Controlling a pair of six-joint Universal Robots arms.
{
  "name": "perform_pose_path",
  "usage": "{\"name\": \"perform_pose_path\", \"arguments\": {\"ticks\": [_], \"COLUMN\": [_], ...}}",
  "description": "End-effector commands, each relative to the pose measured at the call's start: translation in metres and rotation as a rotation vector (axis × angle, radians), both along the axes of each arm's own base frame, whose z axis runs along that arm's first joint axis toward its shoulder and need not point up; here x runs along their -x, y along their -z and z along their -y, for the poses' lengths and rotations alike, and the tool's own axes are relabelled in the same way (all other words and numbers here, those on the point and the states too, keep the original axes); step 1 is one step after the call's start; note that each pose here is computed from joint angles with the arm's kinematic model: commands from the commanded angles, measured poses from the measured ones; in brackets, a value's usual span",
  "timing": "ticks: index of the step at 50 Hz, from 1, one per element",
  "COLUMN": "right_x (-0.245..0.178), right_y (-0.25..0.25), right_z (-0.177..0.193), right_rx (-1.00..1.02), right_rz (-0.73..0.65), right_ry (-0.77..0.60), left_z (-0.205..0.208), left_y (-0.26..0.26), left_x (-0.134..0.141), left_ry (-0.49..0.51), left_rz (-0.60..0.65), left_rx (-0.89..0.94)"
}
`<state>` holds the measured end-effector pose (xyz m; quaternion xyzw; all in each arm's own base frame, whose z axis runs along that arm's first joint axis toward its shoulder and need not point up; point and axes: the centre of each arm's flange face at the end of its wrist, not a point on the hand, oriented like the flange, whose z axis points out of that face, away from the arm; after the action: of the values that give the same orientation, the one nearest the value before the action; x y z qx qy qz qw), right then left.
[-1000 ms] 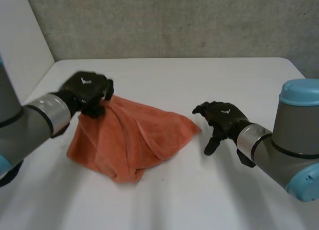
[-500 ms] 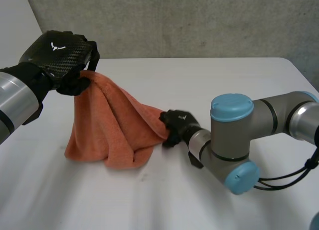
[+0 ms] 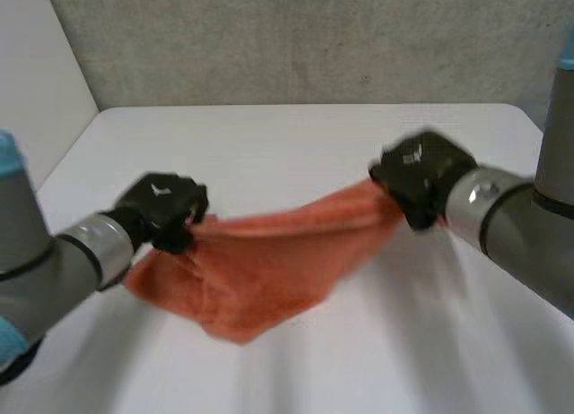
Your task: Fold the laundry
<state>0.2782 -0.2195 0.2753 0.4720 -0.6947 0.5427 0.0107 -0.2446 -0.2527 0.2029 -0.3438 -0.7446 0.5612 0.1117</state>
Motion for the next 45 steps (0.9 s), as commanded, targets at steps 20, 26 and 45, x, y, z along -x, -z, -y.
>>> {"name": "perform_pose_path", "arguments": {"ticks": [20, 26, 45], "right_x": [-0.040, -0.042, -0.014], "right_y": [-0.151, -0.099, 0.127], "right_z": [0.094, 0.079, 0.058], "right_rx": [0.981, 0.768, -0.118], "right_rz": [0.520, 0.404, 0.011], "right_ry": [0.024, -0.080, -0.007], "left_z": [0.091, 0.079, -0.023], "left_y": [-0.197, -0.134, 0.070], "left_x": [0.030, 0.025, 0.012], "left_ry": [-0.229, -0.219, -0.100], "left_rz": [-0.409, -0.298, 0.114], "left_rx": [1.024, 0.822, 0.097]}}
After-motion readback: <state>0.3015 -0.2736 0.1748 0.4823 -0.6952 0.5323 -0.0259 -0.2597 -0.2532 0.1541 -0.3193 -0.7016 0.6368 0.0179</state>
